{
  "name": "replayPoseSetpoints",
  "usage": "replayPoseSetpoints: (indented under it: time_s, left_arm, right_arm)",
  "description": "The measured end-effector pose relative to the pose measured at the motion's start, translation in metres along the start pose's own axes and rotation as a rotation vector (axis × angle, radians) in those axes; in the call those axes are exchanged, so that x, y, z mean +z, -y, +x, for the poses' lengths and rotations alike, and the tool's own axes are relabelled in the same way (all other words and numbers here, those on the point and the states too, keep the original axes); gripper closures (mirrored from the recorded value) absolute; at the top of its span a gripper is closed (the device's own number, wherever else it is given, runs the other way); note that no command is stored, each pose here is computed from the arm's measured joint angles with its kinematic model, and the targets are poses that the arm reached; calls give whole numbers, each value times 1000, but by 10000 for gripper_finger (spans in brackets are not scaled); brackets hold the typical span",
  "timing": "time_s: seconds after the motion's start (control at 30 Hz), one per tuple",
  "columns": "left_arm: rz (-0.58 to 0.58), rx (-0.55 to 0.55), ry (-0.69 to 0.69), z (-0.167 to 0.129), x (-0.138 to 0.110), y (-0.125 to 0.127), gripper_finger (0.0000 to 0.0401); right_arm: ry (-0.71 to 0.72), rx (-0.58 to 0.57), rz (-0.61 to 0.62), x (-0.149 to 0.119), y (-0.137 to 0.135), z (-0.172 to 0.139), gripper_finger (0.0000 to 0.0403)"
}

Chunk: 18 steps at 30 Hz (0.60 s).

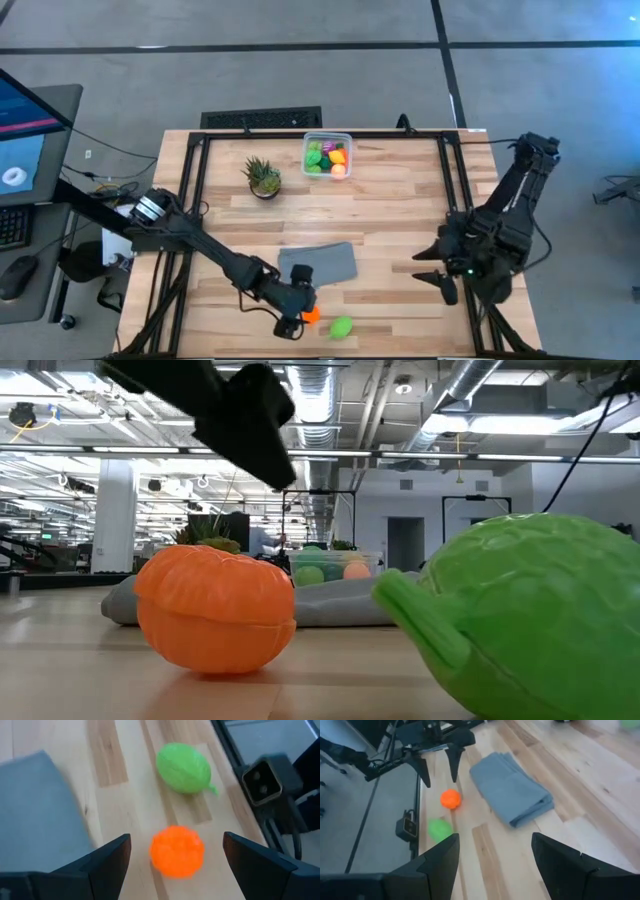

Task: Pick and placing Produce into tupperware
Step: Put the tangerine into the bin

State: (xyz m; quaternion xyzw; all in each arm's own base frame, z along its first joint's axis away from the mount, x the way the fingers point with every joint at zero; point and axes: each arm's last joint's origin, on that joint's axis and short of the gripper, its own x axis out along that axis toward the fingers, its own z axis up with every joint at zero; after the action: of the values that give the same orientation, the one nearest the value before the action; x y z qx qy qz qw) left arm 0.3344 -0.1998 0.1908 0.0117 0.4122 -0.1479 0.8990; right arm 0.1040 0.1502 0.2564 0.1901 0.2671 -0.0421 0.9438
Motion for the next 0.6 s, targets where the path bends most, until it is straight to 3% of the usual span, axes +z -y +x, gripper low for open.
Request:
replayPoseSetpoints:
  time_s: [0.27,0.6]
  left_arm:
    - [16,1,-42,9,-1,0,95]
    - [-4,-12,-48,10,-1,0,95]
  right_arm:
    - [110,-4,56,-12,1,-16,131]
    - [99,-6,62,-16,3,-20,131]
